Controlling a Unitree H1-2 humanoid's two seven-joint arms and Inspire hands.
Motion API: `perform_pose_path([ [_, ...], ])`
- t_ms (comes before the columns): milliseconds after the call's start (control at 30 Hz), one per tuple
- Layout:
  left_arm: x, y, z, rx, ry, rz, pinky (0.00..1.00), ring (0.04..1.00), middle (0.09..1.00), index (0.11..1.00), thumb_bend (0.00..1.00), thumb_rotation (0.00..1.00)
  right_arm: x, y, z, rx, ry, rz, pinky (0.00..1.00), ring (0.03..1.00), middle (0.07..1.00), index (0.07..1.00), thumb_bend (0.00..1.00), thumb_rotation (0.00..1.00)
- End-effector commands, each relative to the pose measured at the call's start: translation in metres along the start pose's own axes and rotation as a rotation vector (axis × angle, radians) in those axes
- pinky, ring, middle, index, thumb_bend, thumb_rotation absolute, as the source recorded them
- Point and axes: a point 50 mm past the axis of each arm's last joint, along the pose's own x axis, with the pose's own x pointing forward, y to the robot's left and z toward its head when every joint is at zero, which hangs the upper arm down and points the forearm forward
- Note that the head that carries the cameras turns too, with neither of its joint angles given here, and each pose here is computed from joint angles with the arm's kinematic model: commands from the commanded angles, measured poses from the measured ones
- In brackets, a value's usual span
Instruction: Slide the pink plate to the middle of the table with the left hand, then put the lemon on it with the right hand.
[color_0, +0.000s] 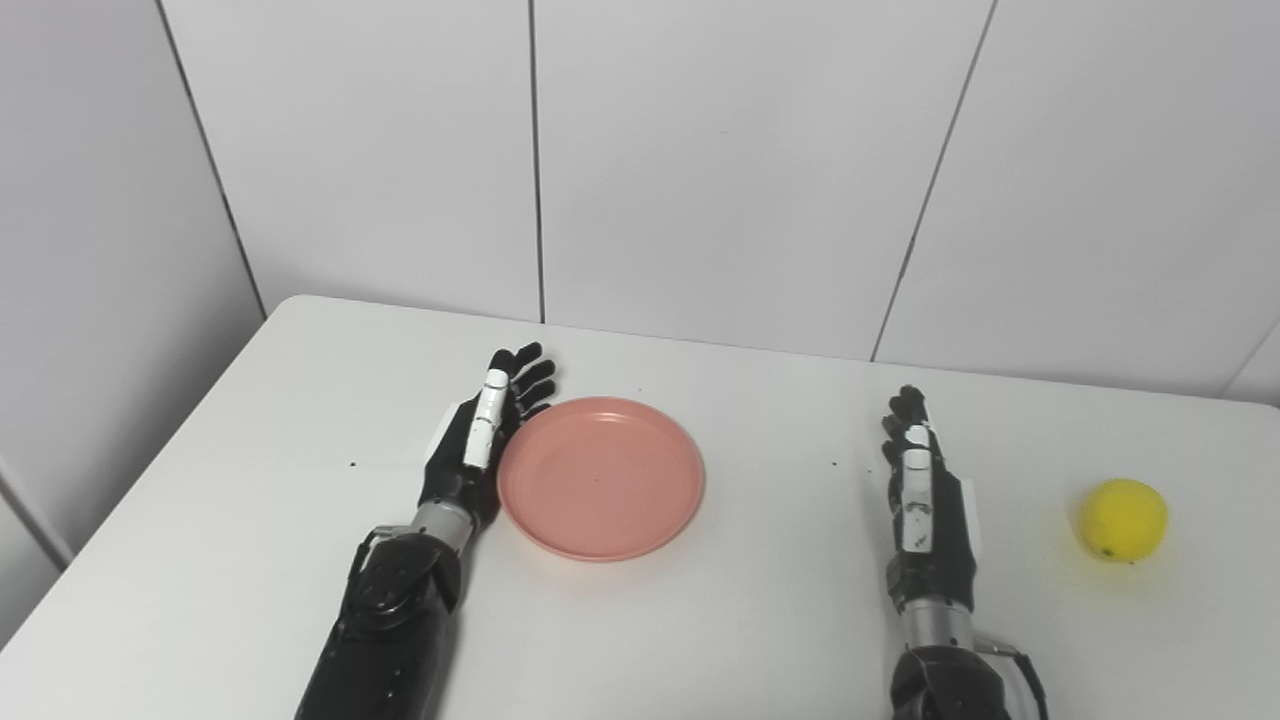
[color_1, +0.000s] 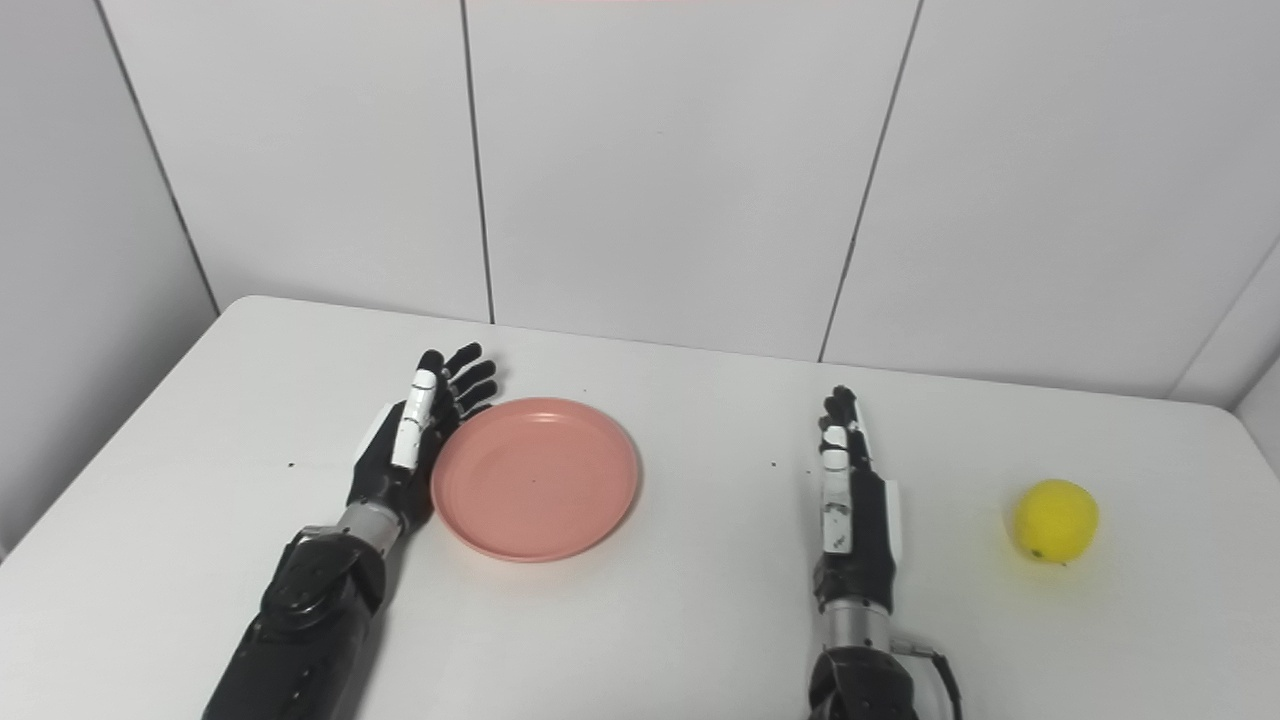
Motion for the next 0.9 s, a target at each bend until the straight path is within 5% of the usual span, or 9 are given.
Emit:
perform_pose_path([
  [0,0.006,-0.009,0.005,0.0,-0.014,-0.004,0.9,0.9,0.894,0.884,0.63,1.0,-0.003,0.009,-0.003,0.003,0.015,0.008,0.99,0.965,0.952,0.945,0.71,1.0],
  [300,0.001,-0.024,0.004,-0.004,-0.033,0.033,0.91,0.902,0.897,0.888,0.65,1.0,0.0,0.018,-0.001,-0.001,0.014,0.035,1.0,0.987,0.972,0.967,0.68,1.0],
  [867,-0.011,-0.062,-0.005,-0.025,-0.017,-0.028,0.92,0.927,0.923,0.914,0.6,1.0,-0.001,0.024,-0.002,0.005,-0.009,0.046,1.0,0.989,0.97,0.966,0.67,1.0],
])
